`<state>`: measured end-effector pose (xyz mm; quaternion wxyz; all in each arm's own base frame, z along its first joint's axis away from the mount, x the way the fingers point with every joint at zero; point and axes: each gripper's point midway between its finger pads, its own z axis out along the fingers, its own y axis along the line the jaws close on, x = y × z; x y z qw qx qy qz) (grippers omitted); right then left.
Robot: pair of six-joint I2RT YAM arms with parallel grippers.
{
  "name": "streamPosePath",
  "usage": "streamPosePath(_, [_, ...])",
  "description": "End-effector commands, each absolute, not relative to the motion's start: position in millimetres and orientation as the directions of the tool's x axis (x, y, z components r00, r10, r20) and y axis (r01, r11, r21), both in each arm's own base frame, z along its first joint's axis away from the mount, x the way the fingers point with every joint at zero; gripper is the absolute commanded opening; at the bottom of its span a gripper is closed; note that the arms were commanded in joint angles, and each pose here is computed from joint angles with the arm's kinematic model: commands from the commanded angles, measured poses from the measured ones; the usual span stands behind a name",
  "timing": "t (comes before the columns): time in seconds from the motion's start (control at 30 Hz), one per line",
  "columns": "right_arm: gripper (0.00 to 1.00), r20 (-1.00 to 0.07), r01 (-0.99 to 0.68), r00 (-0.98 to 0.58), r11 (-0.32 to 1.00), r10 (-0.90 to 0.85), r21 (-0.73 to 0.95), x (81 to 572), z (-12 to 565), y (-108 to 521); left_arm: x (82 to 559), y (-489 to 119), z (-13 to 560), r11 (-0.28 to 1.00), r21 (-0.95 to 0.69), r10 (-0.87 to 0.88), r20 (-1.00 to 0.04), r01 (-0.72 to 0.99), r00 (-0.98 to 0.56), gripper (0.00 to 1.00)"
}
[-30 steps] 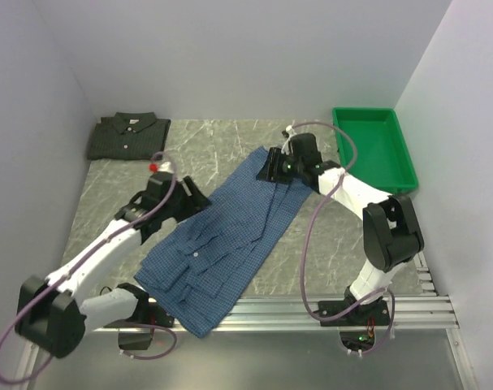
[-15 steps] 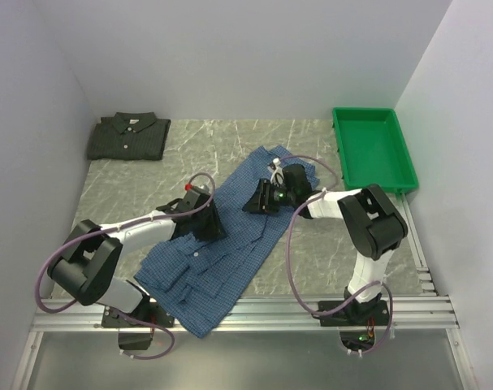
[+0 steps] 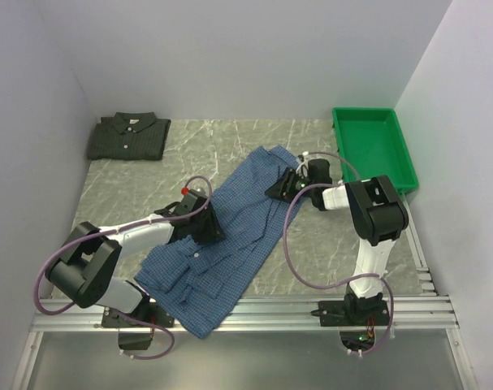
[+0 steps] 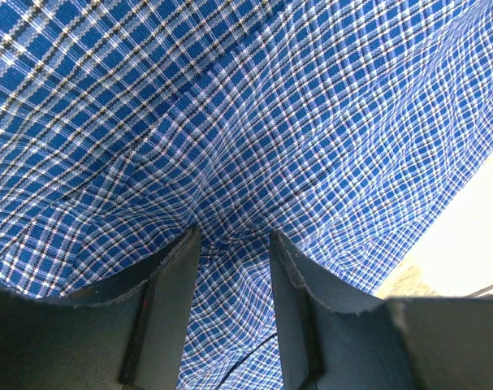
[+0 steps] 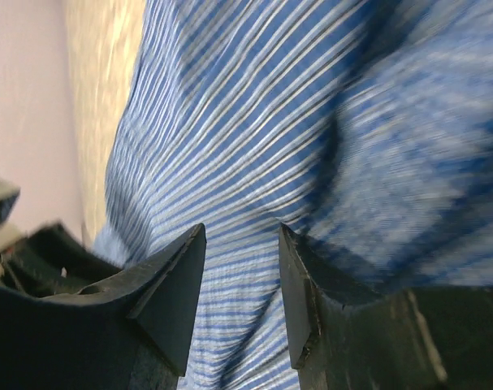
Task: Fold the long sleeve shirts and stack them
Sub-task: Fold the shirt
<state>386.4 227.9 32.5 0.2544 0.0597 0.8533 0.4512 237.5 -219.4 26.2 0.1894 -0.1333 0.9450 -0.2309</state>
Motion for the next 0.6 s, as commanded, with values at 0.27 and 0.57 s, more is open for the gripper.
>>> streamPosePath(0.27, [0.49, -0.522, -0.221, -0.787, 0.638, 0.33, 0.738, 417, 98, 228, 210, -195, -1, 0.907, -0.361, -0.31, -0.233, -0.214, -0.922, 0.5])
streamPosePath(0.57, [0.46, -0.372, -0.249, -0.916, 0.519, 0.147, 0.818, 290, 79, 291, 220, -199, 6, 0.91, -0.361, -0.307, -0.249, -0.206, -0.918, 0.5])
